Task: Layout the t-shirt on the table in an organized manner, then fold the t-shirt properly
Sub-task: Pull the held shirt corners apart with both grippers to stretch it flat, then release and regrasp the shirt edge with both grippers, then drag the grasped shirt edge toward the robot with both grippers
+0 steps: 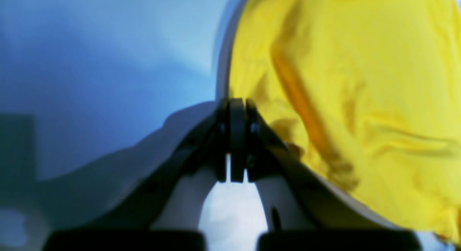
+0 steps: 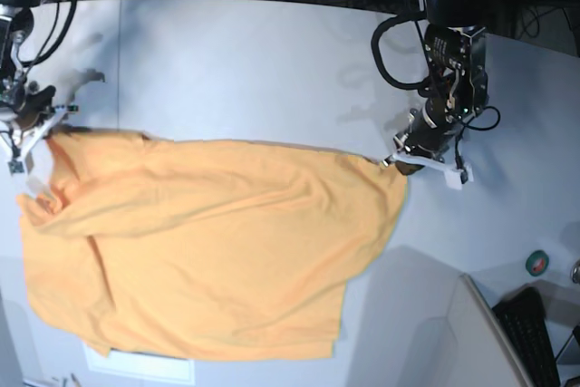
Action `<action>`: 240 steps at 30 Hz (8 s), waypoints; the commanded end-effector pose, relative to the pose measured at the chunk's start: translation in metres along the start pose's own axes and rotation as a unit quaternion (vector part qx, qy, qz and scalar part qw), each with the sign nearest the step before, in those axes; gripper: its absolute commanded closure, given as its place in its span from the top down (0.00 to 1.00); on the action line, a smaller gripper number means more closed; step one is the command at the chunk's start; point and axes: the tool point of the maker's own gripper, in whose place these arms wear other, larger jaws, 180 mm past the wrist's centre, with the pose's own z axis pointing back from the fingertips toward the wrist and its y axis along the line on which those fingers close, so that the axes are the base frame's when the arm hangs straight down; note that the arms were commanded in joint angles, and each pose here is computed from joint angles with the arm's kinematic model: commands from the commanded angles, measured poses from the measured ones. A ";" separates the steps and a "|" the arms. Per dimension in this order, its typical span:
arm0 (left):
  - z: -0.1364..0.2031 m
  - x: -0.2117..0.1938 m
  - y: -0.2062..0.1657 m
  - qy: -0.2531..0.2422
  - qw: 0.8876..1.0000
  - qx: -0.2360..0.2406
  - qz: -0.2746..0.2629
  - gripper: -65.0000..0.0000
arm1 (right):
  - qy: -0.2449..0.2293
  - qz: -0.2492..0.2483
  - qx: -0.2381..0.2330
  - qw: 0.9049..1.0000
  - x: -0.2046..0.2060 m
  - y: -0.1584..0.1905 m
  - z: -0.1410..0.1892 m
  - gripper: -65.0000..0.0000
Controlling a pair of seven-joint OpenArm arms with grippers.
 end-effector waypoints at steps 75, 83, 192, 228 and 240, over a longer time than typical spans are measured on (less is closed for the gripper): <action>0.104 -0.043 0.027 0.021 0.995 0.006 -0.098 0.00 | 0.097 -0.135 0.015 0.986 -0.109 -0.017 0.079 0.00; 0.113 -0.051 0.032 0.030 0.994 0.010 -0.104 0.00 | 0.101 -0.135 0.014 0.986 -0.112 -0.016 0.079 0.00; 0.053 0.096 -0.016 -0.133 0.990 -0.025 -0.036 0.91 | -0.121 -0.177 -0.074 0.974 0.066 -0.063 0.047 0.50; 0.017 -0.024 0.030 -0.024 0.995 0.013 0.096 0.00 | -0.082 -0.483 0.065 0.870 -0.051 -0.042 -0.026 0.00; 0.074 -0.031 0.072 -0.034 0.998 0.050 0.032 0.00 | 0.007 -0.479 0.067 0.875 -0.118 -0.024 -0.016 0.00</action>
